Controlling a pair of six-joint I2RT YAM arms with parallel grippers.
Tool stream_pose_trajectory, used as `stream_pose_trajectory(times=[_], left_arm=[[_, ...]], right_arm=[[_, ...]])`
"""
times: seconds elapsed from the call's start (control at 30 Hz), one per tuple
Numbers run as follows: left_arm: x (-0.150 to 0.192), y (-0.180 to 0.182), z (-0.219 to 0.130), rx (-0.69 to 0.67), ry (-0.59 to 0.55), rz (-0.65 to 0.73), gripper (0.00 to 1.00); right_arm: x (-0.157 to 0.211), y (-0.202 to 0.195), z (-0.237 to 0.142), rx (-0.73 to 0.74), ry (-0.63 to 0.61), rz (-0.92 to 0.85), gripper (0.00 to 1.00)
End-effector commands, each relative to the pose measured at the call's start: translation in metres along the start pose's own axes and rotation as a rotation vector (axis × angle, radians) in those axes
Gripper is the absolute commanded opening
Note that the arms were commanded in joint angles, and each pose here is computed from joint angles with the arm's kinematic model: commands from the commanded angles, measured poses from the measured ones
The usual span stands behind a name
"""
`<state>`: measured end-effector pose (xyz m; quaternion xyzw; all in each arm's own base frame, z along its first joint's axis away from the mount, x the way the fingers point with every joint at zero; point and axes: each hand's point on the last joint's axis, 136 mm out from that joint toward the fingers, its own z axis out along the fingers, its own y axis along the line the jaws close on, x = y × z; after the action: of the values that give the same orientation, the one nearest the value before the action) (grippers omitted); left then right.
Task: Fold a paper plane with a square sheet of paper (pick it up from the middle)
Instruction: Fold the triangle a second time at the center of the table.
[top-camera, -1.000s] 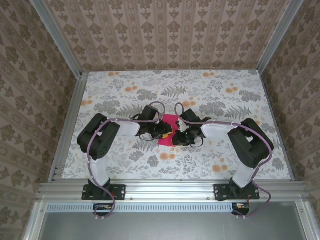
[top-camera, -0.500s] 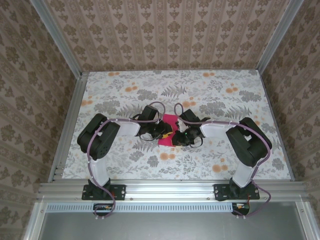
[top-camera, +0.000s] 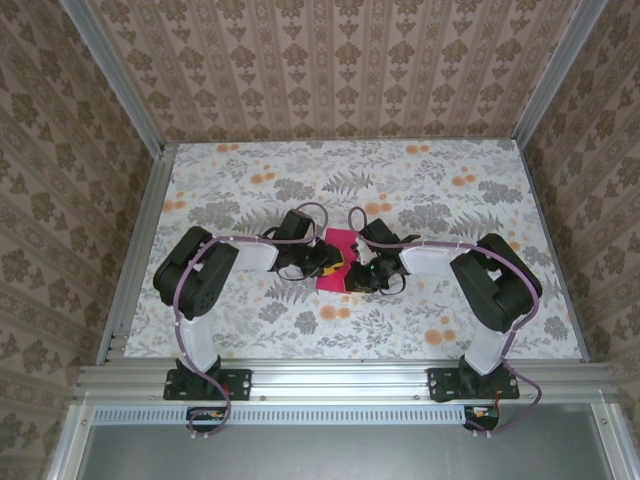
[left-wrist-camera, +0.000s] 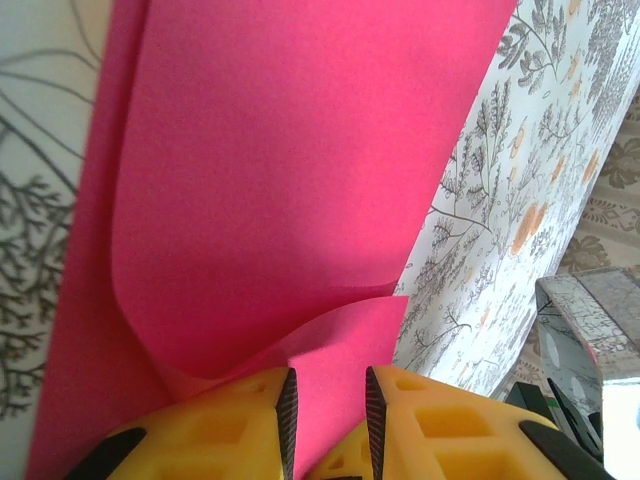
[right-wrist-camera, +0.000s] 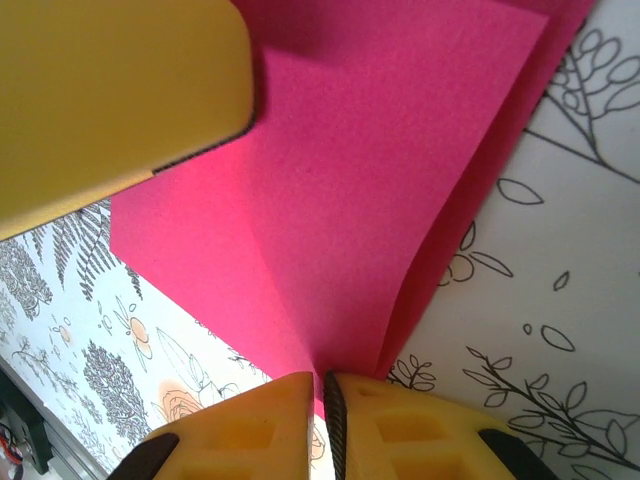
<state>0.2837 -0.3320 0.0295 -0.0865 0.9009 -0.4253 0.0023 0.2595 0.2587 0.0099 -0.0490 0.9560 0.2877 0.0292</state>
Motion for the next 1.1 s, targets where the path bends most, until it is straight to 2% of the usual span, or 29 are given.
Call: stream_pose_trajectory(times=[0.0, 0.47, 0.7, 0.9, 1.07], left_arm=[[-0.012, 0.025, -0.009, -0.067, -0.046, -0.017, 0.28], [-0.046, 0.04, -0.031, -0.122, -0.101, -0.001, 0.28], [-0.057, 0.01, -0.045, -0.08, -0.117, 0.087, 0.28], [-0.041, -0.015, -0.065, -0.082, -0.154, 0.185, 0.29], [-0.009, -0.023, -0.047, -0.088, -0.09, 0.228, 0.28]], right_arm=[[0.037, -0.048, 0.013, 0.182, 0.121, 0.097, 0.17], [0.041, -0.057, 0.011, 0.237, 0.14, 0.101, 0.17], [0.039, -0.054, 0.01, 0.228, 0.132, 0.1, 0.17], [0.035, -0.047, 0.009, 0.201, 0.127, 0.102, 0.17], [0.028, -0.034, 0.006, 0.153, 0.104, 0.091, 0.17]])
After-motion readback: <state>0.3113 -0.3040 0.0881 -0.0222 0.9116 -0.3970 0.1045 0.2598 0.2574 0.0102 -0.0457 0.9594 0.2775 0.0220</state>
